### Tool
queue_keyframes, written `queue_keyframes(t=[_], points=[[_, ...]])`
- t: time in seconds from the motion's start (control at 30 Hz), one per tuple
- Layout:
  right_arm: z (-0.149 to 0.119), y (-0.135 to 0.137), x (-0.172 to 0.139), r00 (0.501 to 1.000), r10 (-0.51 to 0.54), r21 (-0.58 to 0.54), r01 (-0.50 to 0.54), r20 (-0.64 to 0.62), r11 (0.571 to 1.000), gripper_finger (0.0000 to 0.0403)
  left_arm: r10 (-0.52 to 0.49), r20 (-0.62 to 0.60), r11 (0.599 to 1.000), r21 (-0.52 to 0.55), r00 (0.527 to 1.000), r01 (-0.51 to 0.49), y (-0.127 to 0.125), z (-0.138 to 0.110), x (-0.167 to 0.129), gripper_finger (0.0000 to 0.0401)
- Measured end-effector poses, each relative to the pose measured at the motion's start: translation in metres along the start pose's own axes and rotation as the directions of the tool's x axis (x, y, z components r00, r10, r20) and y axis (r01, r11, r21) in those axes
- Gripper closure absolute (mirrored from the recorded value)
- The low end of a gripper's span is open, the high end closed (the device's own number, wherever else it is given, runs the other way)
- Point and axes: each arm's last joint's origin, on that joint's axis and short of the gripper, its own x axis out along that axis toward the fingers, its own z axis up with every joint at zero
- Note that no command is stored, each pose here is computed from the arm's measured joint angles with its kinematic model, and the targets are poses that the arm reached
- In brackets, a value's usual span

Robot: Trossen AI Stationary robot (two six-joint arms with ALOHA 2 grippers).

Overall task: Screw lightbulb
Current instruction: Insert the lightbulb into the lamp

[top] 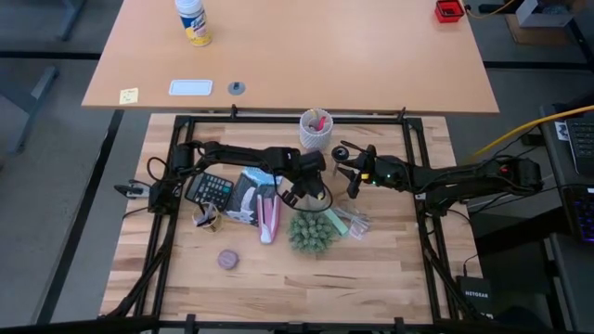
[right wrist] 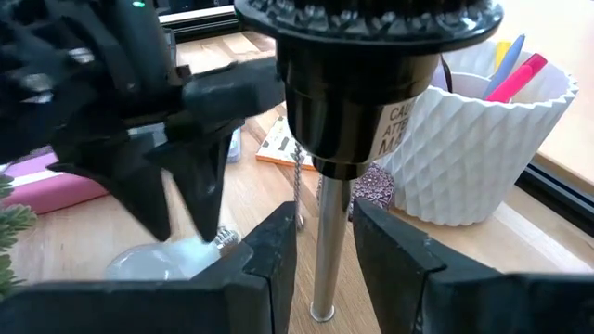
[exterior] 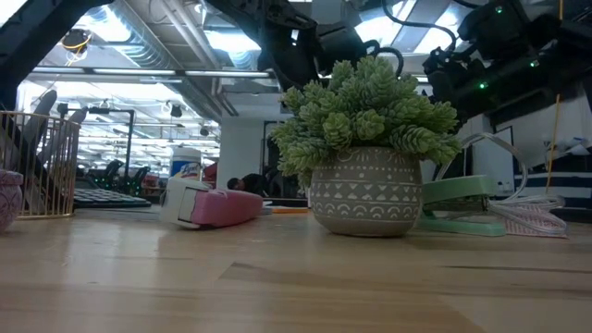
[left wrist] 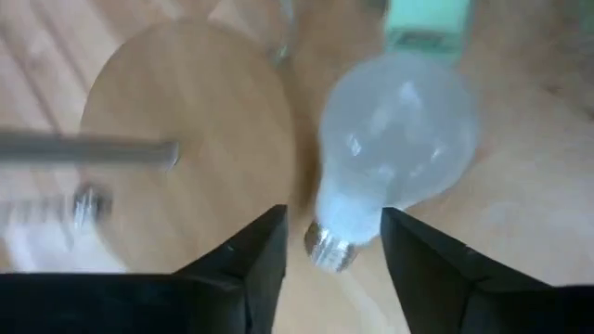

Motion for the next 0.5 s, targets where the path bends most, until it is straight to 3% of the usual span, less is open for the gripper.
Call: queue_keyframes(t=[0.17, 0.5], points=[[0.0, 0.0, 0.0, 1.0, 0.0, 0.0, 0.0, 0.0, 1.0, 0.029, -0.024, 0.025, 0.999, 0.028, 0.999, 0.023, -0.002, 0.0, 0.013, 0.0209], [0.0, 0.0, 0.0, 1.0, 0.0, 0.0, 0.0, -0.002, 1.0, 0.029, -0.043, 0.017, 0.997, 0.059, 0.999, 0.042, -0.007, -0.004, 0.037, 0.0207]])
